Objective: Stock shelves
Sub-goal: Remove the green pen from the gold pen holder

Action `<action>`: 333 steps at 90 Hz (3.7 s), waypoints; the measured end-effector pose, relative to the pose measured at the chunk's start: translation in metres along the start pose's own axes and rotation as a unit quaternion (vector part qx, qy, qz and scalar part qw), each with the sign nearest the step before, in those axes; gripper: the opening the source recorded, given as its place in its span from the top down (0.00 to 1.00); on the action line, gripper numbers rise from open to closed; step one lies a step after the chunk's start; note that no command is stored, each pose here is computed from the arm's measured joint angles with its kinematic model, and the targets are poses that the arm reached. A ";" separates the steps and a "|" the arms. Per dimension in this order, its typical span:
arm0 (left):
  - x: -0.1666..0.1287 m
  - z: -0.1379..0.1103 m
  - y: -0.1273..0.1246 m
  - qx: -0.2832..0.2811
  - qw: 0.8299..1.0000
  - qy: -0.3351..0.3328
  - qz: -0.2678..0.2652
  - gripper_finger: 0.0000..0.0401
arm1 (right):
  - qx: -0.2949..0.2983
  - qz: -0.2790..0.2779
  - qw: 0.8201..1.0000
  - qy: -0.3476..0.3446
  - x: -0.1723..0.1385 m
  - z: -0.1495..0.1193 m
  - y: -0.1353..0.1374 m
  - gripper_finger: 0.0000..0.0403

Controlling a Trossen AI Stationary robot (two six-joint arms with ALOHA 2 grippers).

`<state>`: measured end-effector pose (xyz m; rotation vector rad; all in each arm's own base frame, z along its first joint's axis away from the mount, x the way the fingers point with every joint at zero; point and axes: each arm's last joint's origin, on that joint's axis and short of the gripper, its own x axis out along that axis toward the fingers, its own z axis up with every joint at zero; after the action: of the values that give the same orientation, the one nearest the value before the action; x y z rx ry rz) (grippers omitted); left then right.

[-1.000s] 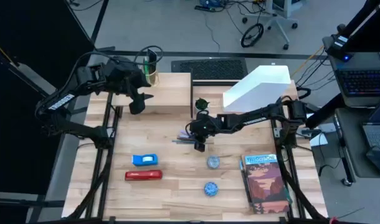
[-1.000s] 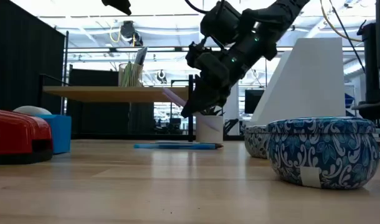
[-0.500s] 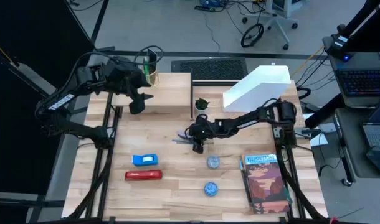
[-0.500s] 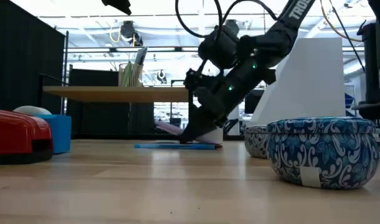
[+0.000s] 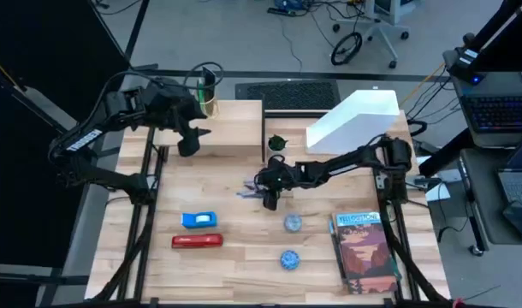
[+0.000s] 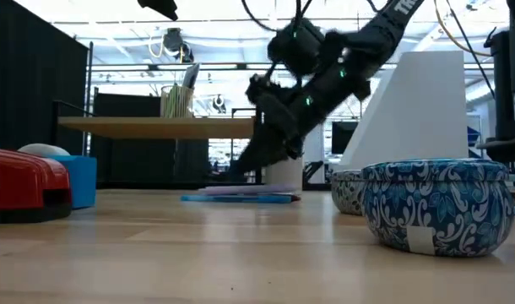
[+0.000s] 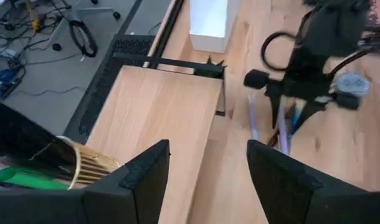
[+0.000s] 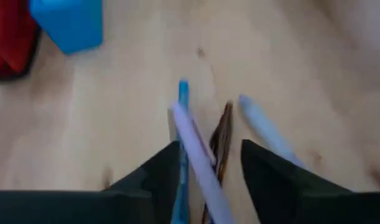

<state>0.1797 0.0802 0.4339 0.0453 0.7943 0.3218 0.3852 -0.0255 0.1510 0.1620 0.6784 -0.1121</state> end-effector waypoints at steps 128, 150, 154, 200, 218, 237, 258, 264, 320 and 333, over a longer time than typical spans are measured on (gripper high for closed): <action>0.052 -0.029 0.145 -0.325 0.930 0.018 0.170 0.50 | -0.045 -0.101 0.993 -0.032 -0.116 0.067 -0.069 0.47; 0.062 -0.034 0.148 -0.340 0.922 0.051 0.176 0.50 | -0.058 -0.104 0.992 -0.029 -0.116 0.066 -0.072 0.47; 0.063 -0.034 0.148 -0.340 0.922 0.053 0.176 0.50 | -0.056 -0.106 0.992 -0.029 -0.116 0.066 -0.073 0.47; 0.083 -0.035 0.155 -0.342 0.922 0.072 0.167 0.50 | -0.055 -0.109 0.992 -0.030 -0.117 0.066 -0.075 0.47; 0.086 -0.035 0.151 -0.339 0.924 0.079 0.161 0.52 | -0.054 -0.109 0.992 -0.032 -0.117 0.067 -0.076 0.47; 0.086 -0.035 0.151 -0.339 0.923 0.083 0.160 0.68 | -0.055 -0.109 0.992 -0.032 -0.117 0.067 -0.076 0.47; 0.086 -0.036 0.151 -0.340 0.923 0.085 0.160 0.88 | -0.055 -0.109 0.992 -0.032 -0.117 0.067 -0.076 0.47; 0.085 -0.036 0.150 -0.340 0.923 0.088 0.159 0.92 | -0.055 -0.109 0.992 -0.032 -0.117 0.067 -0.076 0.47; 0.063 -0.027 0.139 -0.315 0.935 0.060 0.151 0.94 | -0.055 -0.113 0.992 -0.031 -0.117 0.067 -0.077 0.47; 0.031 -0.016 0.132 -0.305 0.938 0.006 0.161 0.94 | -0.054 -0.116 0.991 -0.032 -0.117 0.067 -0.078 0.47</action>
<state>0.1537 0.2136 0.4218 -0.4157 0.6691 0.8701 0.3235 -0.1090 0.2675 -0.0246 0.6350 -0.3021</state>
